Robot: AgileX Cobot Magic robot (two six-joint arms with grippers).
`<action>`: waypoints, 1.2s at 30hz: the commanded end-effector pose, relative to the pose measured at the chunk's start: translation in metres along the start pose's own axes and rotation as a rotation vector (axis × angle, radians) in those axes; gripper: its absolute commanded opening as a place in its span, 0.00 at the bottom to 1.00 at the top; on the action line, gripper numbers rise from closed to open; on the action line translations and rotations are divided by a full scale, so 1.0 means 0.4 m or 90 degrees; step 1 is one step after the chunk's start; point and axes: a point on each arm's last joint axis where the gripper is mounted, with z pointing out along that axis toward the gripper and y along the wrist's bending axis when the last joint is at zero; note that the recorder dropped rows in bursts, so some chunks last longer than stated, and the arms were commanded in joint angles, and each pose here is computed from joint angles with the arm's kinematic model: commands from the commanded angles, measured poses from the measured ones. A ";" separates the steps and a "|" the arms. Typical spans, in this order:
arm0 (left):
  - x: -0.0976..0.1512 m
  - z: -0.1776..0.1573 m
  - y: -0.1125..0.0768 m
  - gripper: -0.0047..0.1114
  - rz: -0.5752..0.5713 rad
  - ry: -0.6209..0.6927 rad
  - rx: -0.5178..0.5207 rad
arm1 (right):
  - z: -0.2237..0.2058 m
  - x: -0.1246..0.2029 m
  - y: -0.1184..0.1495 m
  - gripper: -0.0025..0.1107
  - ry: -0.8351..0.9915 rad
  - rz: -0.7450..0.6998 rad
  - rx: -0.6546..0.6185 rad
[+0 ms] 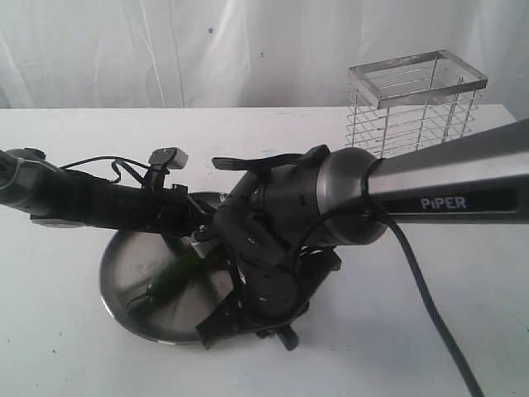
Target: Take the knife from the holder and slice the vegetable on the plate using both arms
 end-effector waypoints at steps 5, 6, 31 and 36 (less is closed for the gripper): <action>0.075 0.021 0.039 0.04 -0.051 0.064 -0.049 | 0.025 0.042 -0.011 0.02 0.060 -0.014 0.014; 0.075 0.021 0.039 0.04 -0.051 0.064 -0.049 | 0.026 0.045 -0.010 0.02 0.065 -0.016 0.012; -0.100 -0.042 -0.065 0.04 0.046 -0.049 0.063 | -0.001 0.055 -0.010 0.02 0.084 -0.040 -0.009; -0.091 -0.056 -0.111 0.04 0.002 -0.002 0.173 | 0.000 0.050 -0.007 0.02 0.068 -0.037 -0.016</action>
